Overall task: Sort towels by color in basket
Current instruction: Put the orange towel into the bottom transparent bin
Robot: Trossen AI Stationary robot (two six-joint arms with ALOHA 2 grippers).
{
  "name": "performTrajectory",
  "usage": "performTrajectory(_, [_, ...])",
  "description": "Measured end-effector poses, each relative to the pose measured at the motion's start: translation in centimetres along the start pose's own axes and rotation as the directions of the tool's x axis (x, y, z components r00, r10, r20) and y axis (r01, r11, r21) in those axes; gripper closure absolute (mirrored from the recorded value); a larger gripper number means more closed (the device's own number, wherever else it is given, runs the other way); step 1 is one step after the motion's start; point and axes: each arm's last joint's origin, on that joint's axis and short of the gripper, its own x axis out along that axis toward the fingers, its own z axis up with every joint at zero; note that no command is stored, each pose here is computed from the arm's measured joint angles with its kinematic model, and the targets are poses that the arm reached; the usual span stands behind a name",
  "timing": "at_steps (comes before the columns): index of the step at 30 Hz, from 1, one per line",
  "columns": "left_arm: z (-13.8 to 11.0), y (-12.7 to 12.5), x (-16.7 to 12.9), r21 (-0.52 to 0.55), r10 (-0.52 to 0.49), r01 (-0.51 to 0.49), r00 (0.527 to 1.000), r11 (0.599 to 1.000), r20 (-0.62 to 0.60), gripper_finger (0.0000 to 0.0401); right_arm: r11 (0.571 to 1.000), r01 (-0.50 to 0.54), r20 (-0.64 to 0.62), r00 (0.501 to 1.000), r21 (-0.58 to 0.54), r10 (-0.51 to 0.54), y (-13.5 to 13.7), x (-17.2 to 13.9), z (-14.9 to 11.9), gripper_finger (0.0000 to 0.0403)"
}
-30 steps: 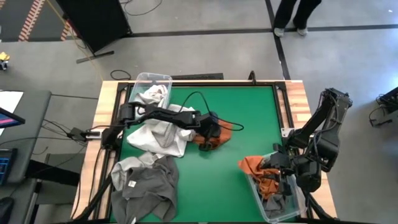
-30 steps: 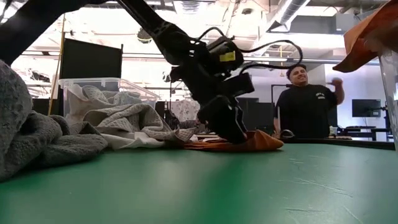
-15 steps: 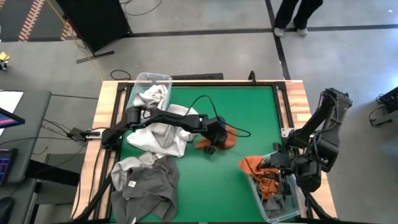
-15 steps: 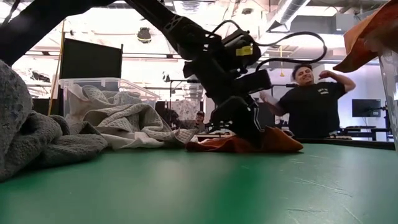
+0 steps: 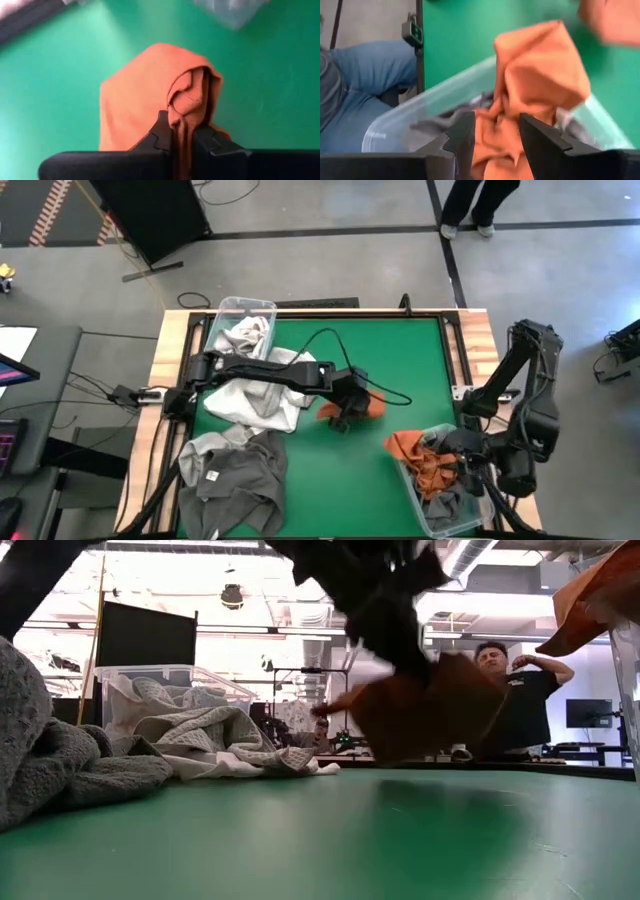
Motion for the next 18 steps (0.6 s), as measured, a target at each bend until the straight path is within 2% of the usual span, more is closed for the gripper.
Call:
performTrajectory(4, [2.8, -0.1, -3.3, 0.02, 0.05, -0.053, 0.989, 0.998, 0.141, 0.0384, 1.0, -0.01, -0.018, 1.0, 0.028, 0.01, 0.0, -0.5, -0.9, 0.0223])
performTrajectory(7, [4.6, -0.8, -5.1, 0.041, 0.049, -0.061, 0.968, 0.997, 0.248, 0.0384, 0.998, -0.008, -0.028, 1.0, 0.062, 0.01, 0.0, -0.5, -1.6, 0.0223])
performTrajectory(18, [8.4, -3.3, -6.7, 0.094, 0.071, -0.132, 0.873, 0.987, 0.483, 0.0385, 0.994, 0.013, -0.057, 0.998, 0.111, -0.006, 0.4, -0.1, -3.8, 0.0223])
